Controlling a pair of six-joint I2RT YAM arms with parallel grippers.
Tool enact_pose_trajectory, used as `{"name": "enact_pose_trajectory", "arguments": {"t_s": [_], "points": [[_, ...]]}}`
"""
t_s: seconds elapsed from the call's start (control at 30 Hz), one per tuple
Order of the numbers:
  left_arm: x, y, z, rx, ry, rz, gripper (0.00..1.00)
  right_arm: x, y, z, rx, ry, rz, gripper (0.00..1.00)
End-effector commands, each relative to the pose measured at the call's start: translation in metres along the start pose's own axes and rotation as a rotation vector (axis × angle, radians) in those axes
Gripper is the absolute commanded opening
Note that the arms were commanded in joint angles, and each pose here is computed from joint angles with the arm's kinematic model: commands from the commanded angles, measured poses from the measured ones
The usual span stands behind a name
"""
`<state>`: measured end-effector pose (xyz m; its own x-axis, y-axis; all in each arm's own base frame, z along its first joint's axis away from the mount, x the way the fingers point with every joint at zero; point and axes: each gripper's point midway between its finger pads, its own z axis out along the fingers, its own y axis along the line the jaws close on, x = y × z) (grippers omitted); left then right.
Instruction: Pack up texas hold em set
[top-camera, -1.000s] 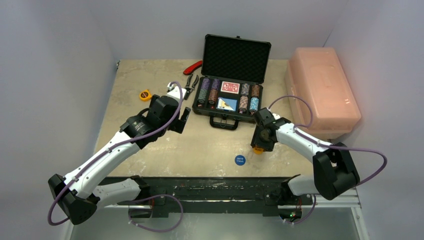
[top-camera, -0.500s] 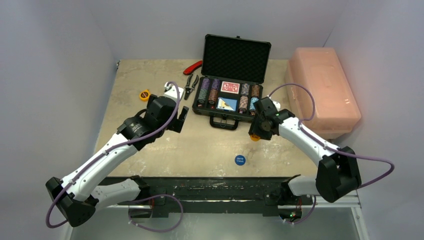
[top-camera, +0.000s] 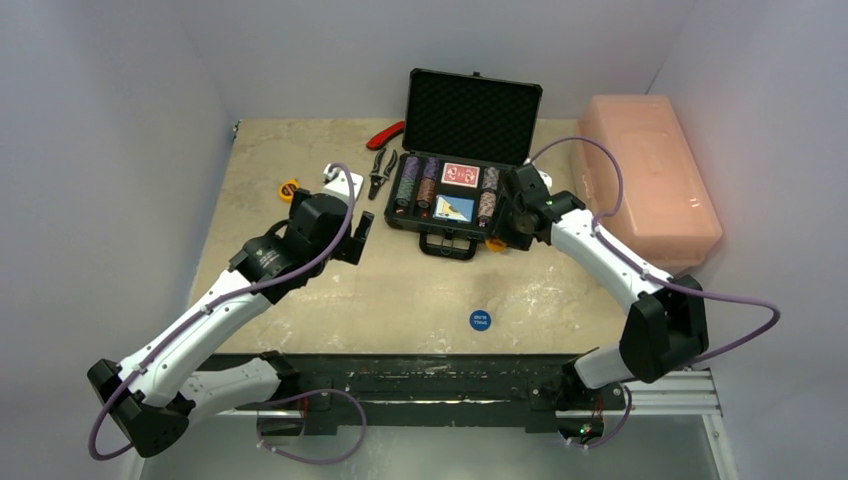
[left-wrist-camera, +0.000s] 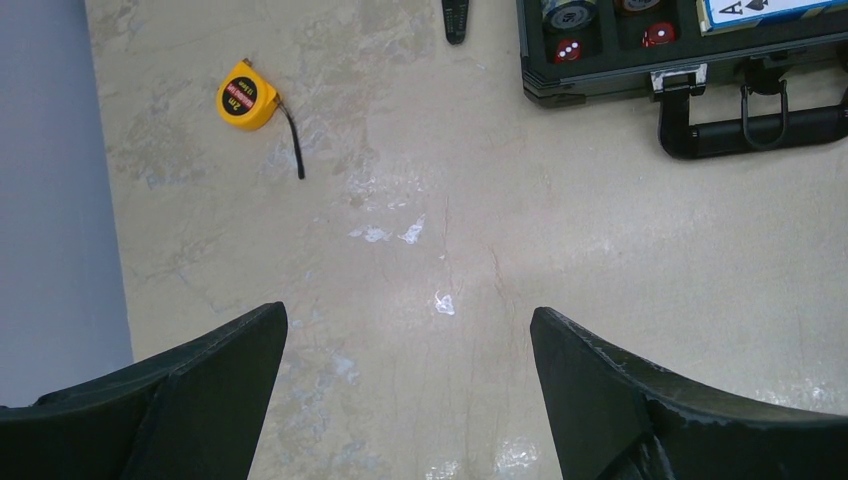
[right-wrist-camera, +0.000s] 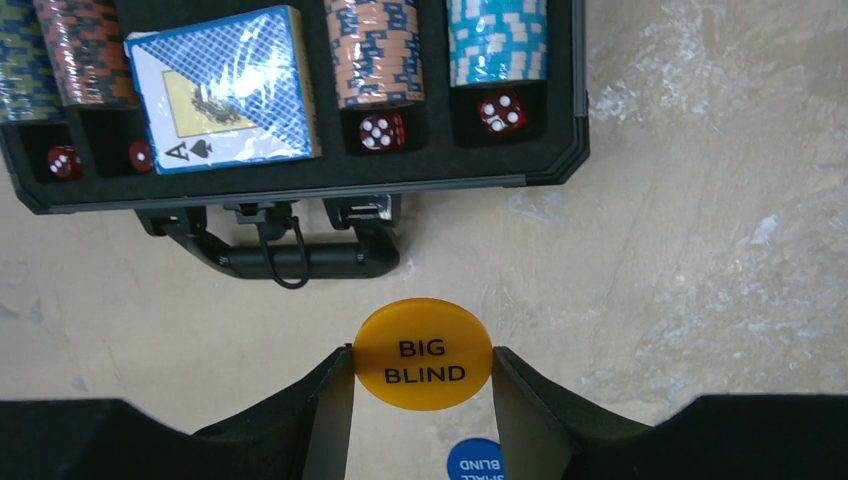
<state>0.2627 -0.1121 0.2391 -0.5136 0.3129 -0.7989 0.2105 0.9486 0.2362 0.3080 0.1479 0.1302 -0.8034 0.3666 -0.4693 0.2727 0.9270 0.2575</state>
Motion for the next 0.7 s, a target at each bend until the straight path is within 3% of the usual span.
{"name": "enact_pose_trajectory", "arguments": {"t_s": [0.0,0.67], "points": [[-0.01,0.006,-0.003,-0.019,-0.046,-0.013,0.92,-0.03,0.031,-0.009,-0.09,-0.059,0.003,0.0],[-0.01,0.006,-0.003,-0.014,-0.045,-0.008,0.91,-0.096,0.101,0.012,-0.173,-0.132,0.02,0.0]]}}
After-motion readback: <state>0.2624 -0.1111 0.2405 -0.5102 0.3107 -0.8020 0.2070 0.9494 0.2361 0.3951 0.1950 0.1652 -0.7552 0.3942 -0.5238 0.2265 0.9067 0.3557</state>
